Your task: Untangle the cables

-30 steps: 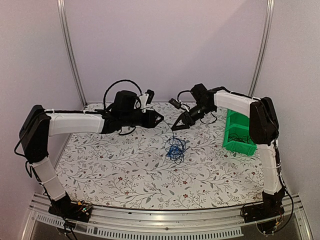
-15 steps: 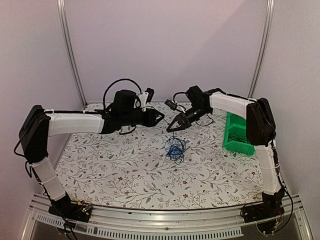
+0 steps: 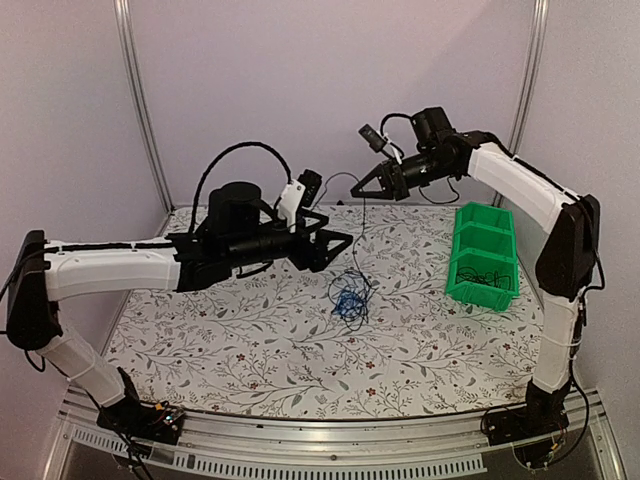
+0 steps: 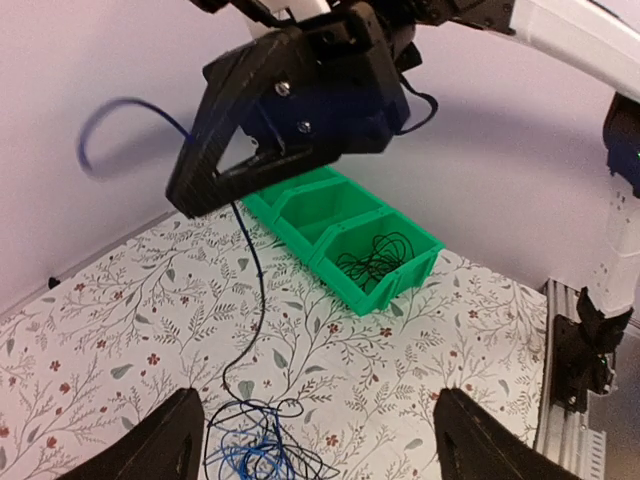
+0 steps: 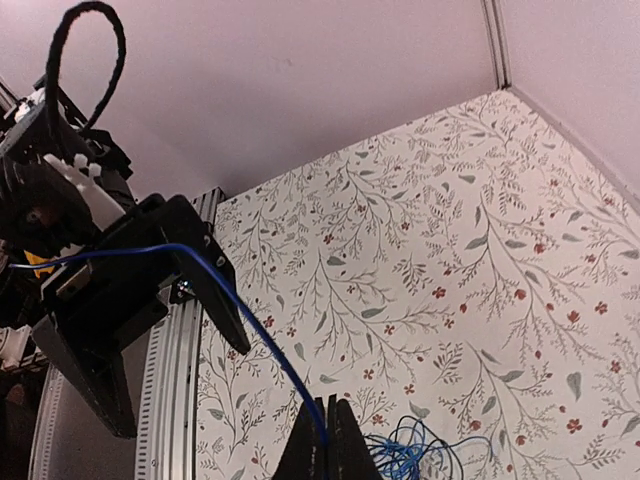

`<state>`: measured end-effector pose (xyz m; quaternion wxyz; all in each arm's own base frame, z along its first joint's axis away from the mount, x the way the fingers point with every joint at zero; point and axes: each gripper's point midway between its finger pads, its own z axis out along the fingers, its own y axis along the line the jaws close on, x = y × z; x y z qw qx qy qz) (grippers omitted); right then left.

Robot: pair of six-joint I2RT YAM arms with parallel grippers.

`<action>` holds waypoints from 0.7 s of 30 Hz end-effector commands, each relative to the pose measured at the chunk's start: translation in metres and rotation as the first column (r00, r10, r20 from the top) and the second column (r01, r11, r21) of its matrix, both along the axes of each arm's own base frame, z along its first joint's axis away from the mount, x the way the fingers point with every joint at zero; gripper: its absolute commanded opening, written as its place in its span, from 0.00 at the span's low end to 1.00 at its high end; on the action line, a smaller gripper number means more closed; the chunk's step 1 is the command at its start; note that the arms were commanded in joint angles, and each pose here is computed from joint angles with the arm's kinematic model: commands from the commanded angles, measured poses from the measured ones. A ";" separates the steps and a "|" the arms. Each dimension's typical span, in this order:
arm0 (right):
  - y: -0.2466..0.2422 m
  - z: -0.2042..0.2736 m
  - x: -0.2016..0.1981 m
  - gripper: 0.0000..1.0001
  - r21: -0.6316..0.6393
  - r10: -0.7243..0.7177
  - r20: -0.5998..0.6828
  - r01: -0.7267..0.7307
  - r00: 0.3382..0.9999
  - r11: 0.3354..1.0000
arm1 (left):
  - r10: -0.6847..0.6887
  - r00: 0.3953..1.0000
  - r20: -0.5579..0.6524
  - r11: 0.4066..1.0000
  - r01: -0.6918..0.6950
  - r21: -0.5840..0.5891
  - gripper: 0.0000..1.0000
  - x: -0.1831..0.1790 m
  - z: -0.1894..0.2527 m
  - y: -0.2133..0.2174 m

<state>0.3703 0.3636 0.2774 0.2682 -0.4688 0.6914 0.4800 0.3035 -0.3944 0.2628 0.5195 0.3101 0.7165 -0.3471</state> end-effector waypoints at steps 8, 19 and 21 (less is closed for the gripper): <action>-0.018 0.220 -0.042 0.00 0.323 -0.099 0.328 -0.013 0.939 0.946 | 0.070 0.955 0.287 0.997 -0.061 -0.040 0.82 0.026 0.018 -0.045; -0.044 0.325 -0.073 0.00 0.506 -0.246 0.422 -0.001 0.873 0.862 | 0.011 0.991 0.133 0.999 -0.017 0.048 0.46 0.045 -0.097 -0.068; -0.051 0.343 -0.078 0.00 0.537 -0.291 0.458 -0.001 0.840 0.843 | 0.024 0.997 0.074 0.996 -0.030 0.079 0.44 0.040 -0.123 -0.052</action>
